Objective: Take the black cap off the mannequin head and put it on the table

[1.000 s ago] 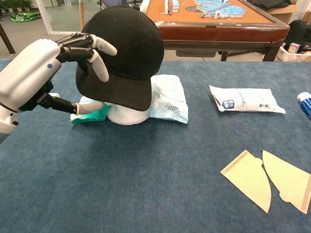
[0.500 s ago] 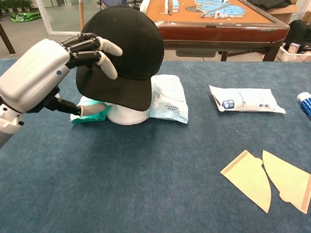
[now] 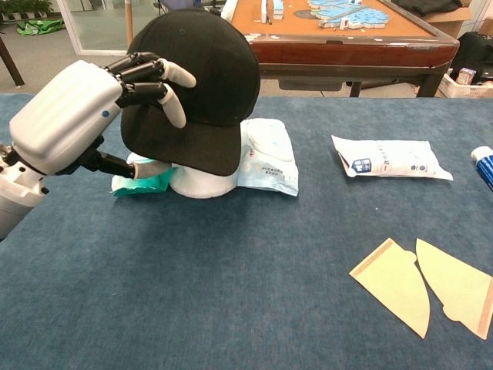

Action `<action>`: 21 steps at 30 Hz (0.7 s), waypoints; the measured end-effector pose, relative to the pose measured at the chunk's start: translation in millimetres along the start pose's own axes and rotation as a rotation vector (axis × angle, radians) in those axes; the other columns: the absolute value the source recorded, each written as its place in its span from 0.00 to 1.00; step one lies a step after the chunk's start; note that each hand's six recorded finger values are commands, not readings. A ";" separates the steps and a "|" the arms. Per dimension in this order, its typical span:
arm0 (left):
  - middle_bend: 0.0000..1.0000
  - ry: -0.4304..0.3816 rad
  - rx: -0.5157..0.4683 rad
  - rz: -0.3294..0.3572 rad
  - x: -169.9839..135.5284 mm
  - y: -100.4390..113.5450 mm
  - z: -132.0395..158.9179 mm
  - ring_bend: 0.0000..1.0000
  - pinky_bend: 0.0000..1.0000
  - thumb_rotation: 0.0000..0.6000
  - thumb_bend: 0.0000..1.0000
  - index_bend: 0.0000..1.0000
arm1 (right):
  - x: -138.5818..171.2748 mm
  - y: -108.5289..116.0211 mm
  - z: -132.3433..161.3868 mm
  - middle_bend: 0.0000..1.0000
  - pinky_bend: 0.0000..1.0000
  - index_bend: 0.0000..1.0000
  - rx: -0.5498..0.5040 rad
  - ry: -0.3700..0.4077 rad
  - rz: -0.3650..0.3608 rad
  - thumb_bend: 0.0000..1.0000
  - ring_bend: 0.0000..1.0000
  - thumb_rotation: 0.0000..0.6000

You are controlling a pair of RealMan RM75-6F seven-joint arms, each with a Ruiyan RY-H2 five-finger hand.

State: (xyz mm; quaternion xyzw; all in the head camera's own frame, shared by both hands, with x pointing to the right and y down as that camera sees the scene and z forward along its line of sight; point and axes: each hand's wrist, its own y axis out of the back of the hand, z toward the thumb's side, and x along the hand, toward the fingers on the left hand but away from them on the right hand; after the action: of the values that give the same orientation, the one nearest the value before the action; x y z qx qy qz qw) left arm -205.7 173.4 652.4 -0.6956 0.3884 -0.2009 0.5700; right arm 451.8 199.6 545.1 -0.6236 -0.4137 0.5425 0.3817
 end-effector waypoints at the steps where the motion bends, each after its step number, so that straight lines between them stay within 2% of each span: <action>1: 0.23 0.002 -0.004 0.002 0.4 0.0 0.2 0.16 0.38 1.00 0.15 0.49 | -0.1 0.0 0.0 0.32 0.52 0.26 0.000 0.000 0.001 0.14 0.28 1.00; 6: 0.23 0.009 -0.019 0.010 2.3 1.0 1.8 0.16 0.38 1.00 0.16 0.51 | -0.3 -0.1 0.1 0.32 0.52 0.26 0.000 0.000 0.001 0.14 0.28 1.00; 13: 0.23 0.020 -0.034 0.012 3.2 1.4 2.3 0.16 0.38 1.00 0.33 0.53 | 0.0 0.2 0.1 0.32 0.52 0.26 -0.001 0.001 0.000 0.14 0.28 1.00; 21: 0.23 0.025 -0.037 0.011 4.3 1.9 3.0 0.16 0.38 1.00 0.42 0.56 | 0.0 0.6 -0.2 0.32 0.52 0.26 -0.003 0.001 0.000 0.14 0.28 1.00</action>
State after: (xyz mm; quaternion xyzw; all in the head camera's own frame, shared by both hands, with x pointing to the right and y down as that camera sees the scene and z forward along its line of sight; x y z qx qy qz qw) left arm -201.4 171.9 649.1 -0.7011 0.4031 -0.1993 0.5533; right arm 452.0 199.4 544.6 -0.6244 -0.4143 0.5416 0.3809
